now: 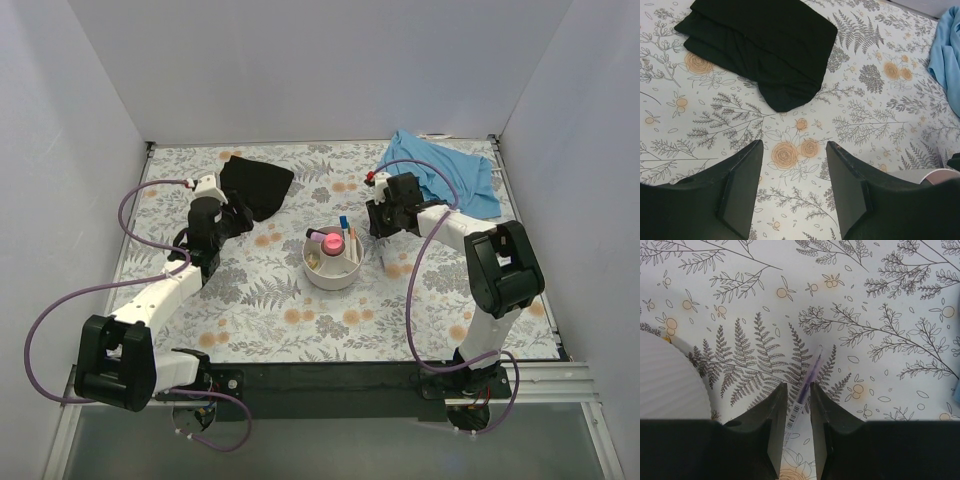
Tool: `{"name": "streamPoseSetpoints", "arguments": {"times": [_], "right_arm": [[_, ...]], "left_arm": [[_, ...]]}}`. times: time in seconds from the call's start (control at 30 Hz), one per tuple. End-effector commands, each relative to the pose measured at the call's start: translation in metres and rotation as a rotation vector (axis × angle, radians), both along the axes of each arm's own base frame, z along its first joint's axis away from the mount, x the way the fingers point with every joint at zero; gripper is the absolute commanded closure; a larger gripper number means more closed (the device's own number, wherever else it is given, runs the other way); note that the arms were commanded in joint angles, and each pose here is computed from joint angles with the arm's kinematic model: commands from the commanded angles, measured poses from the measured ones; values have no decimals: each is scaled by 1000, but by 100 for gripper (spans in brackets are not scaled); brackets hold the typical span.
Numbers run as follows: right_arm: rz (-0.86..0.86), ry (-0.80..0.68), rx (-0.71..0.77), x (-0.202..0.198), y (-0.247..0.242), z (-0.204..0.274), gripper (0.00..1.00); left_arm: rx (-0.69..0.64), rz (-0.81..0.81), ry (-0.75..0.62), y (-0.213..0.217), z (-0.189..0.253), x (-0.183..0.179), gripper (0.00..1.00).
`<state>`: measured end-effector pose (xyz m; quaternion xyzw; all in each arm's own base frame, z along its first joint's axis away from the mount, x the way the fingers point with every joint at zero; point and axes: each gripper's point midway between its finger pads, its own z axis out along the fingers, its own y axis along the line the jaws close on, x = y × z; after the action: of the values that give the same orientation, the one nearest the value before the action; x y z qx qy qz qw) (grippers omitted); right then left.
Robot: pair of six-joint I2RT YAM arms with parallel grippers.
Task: Sort the stationery into containers
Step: Pick up the pen from the center of the board.
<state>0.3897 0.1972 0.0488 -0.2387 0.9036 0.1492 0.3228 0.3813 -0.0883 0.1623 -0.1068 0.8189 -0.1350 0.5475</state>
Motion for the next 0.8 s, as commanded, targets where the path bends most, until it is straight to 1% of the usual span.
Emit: {"name": "streamPoseSetpoints", "arguments": {"times": [0.0,0.2,0.53,0.77], "right_arm": [[-53,-14,-3,9,-4,7,66],[-51,20,2,4,-3,-3,66],[-76,45,-9,13,4,-19,62],[-79,66,-22,15,7,-27,64]], "left_arm": [[-7,11,-18,4,5,-3,48],[-9,11,-26,4,8,0,48],[7,16,-18,7,3,-2,48],[16,24,-14,10,2,-1,48]]}}
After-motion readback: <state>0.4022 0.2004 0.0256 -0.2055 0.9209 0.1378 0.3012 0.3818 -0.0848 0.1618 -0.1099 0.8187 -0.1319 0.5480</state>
